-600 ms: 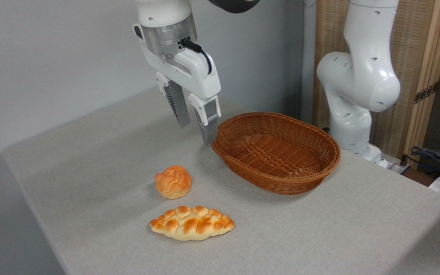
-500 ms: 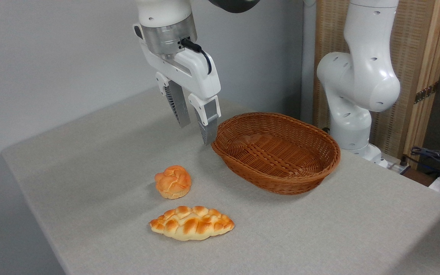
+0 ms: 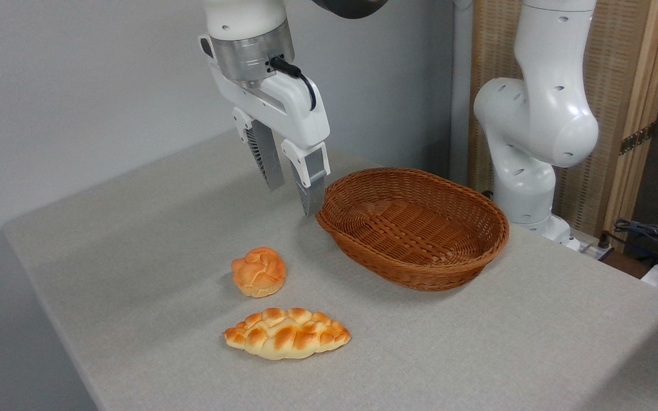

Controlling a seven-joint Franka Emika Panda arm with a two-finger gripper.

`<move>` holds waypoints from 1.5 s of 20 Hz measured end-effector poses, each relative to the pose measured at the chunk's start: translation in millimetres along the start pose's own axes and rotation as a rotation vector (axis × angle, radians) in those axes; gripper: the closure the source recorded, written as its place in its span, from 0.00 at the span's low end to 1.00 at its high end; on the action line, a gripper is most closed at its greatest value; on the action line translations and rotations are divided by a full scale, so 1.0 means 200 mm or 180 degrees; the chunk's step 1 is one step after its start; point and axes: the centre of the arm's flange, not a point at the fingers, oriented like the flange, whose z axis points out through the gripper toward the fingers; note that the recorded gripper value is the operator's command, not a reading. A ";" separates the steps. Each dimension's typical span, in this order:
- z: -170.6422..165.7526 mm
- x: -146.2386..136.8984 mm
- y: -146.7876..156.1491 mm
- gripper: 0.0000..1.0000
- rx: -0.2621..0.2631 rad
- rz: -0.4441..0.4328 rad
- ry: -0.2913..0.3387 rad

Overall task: Put bread into the basket
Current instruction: 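Lower the gripper onto the small round orange bun, then close the gripper on the round bun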

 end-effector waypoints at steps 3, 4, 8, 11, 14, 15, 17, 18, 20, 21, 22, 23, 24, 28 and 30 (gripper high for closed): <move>0.00 0.01 -0.01 0.00 0.0025 -0.0001 0.0026; 0.00 0.02 -0.01 0.00 0.0054 -0.0001 0.0056; 0.02 0.06 -0.06 0.00 0.0202 -0.0008 0.0211; 0.11 0.11 -0.07 0.00 0.0253 0.0020 0.0244; 0.22 0.17 -0.06 0.00 0.0260 0.0070 0.0220; 0.26 0.19 -0.05 0.00 0.0278 0.0098 0.0228; 0.35 0.23 -0.02 0.00 0.0299 0.0154 0.0231; 0.39 0.25 -0.01 0.00 0.0302 0.0180 0.0225; 0.48 0.28 0.03 0.00 0.0298 0.0231 0.0199; 0.51 0.29 0.04 0.00 0.0287 0.0251 0.0178; 0.55 0.30 0.05 0.00 0.0274 0.0274 0.0152; 0.58 0.32 0.07 0.00 0.0269 0.0301 0.0137; 0.62 0.34 0.08 0.00 0.0270 0.0329 0.0130; 0.73 0.38 0.09 0.00 0.0276 0.0368 0.0114; 0.77 0.40 0.08 0.00 0.0291 0.0375 0.0120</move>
